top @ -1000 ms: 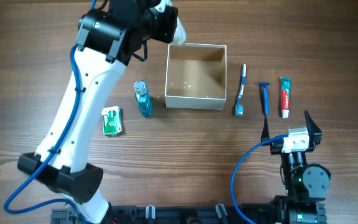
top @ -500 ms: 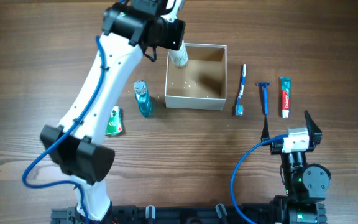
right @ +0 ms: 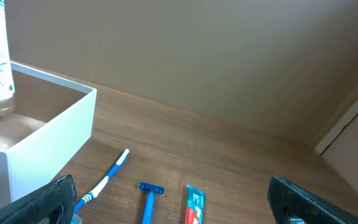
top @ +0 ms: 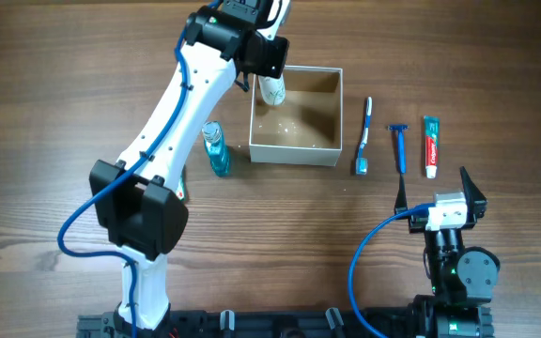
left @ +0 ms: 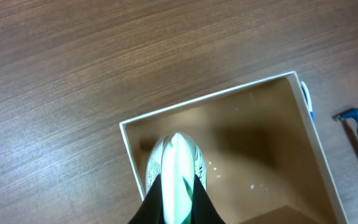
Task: Pack container
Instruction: 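Carry the tube right and lower it into the box's left corner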
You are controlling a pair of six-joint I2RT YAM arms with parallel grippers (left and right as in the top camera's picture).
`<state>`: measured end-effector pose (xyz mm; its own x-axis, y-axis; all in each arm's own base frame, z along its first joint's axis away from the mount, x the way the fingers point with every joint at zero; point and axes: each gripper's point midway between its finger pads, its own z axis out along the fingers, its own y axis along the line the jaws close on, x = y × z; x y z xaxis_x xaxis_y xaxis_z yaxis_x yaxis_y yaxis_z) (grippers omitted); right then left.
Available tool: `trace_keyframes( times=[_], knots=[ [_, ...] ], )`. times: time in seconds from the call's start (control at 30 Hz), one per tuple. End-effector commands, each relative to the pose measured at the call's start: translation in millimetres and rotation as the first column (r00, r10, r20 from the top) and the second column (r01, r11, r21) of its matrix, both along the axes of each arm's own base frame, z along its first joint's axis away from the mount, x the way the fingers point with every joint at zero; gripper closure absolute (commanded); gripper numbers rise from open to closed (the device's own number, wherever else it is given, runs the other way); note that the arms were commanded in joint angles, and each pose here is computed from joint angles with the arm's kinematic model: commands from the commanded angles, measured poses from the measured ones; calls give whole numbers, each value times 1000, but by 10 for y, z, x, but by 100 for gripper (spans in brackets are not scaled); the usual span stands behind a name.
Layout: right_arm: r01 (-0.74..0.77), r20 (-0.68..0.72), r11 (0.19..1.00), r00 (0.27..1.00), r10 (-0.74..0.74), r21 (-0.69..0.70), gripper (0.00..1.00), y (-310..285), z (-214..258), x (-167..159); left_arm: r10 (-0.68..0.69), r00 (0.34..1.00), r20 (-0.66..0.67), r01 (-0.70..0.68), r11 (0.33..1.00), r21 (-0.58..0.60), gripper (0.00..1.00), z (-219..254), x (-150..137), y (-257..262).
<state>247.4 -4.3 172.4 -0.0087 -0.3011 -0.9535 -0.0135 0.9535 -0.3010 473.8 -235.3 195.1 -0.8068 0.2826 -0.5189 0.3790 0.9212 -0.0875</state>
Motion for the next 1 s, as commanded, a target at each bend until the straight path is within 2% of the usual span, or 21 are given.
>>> trace_keyframes(
  times=[0.0,0.43,0.7,0.83,0.97],
  knots=[
    [13,9,1000,1000,-13,19,0,-18,19,-4,15,1000,15,-15,1000,-1,96,-22,85,-35],
    [13,9,1000,1000,-13,19,0,-18,19,-4,54,997,53,-57,997,51,92,-124,233,38],
    [13,9,1000,1000,-13,19,0,-18,19,-4,55,997,49,-58,997,55,78,-160,242,37],
    [13,9,1000,1000,-13,18,0,-18,19,-4,55,997,49,-58,997,55,64,-159,244,36],
    [13,9,1000,1000,-13,19,0,-19,19,-4,55,996,68,-59,997,44,58,-129,284,17]
  ],
)
